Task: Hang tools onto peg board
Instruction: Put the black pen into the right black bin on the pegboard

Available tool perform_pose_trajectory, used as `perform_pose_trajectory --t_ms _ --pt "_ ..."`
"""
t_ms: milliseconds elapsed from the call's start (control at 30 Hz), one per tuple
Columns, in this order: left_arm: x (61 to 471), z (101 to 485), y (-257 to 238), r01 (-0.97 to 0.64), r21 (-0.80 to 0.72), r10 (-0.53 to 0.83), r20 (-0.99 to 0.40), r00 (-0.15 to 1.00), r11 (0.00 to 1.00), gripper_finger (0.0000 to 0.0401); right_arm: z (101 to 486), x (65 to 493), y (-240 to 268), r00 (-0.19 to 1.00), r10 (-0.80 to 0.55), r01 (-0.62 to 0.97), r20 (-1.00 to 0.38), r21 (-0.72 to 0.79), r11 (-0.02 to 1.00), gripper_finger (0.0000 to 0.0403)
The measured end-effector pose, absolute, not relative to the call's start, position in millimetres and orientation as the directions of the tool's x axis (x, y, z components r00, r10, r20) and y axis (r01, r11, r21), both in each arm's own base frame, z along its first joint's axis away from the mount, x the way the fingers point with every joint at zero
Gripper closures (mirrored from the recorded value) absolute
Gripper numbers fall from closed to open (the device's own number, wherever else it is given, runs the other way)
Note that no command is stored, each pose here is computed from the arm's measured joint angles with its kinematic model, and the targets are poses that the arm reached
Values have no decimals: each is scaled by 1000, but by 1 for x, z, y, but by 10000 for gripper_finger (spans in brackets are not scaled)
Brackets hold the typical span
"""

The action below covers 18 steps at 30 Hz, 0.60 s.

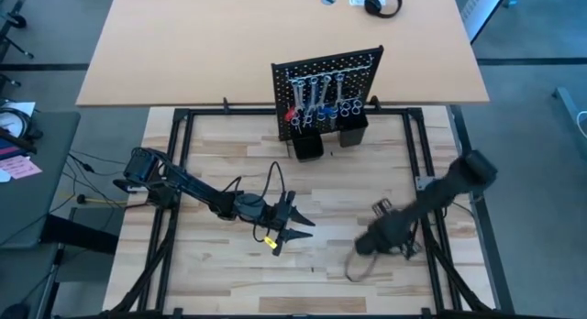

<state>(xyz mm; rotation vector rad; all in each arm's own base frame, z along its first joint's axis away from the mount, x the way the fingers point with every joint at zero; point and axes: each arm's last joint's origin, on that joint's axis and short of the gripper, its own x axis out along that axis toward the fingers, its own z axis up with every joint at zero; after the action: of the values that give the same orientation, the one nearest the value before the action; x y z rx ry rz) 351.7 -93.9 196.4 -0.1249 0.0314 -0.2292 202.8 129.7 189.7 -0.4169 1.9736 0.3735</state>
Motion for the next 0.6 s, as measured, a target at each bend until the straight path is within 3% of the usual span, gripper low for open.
perform_pose_trajectory --t_ms 100,267,600 --pt "352 196 -94 225 -127 -230 -25 973 966 267 165 186 162 -461 -247 -564 -852 67 823 232" --pt "352 195 -94 225 -128 -231 -27 973 966 267 141 162 203 -394 -298 -693 -870 67 718 216" --pt "352 197 -95 227 -135 -231 -14 973 965 267 130 146 223 -303 -265 -701 -915 26 713 182"
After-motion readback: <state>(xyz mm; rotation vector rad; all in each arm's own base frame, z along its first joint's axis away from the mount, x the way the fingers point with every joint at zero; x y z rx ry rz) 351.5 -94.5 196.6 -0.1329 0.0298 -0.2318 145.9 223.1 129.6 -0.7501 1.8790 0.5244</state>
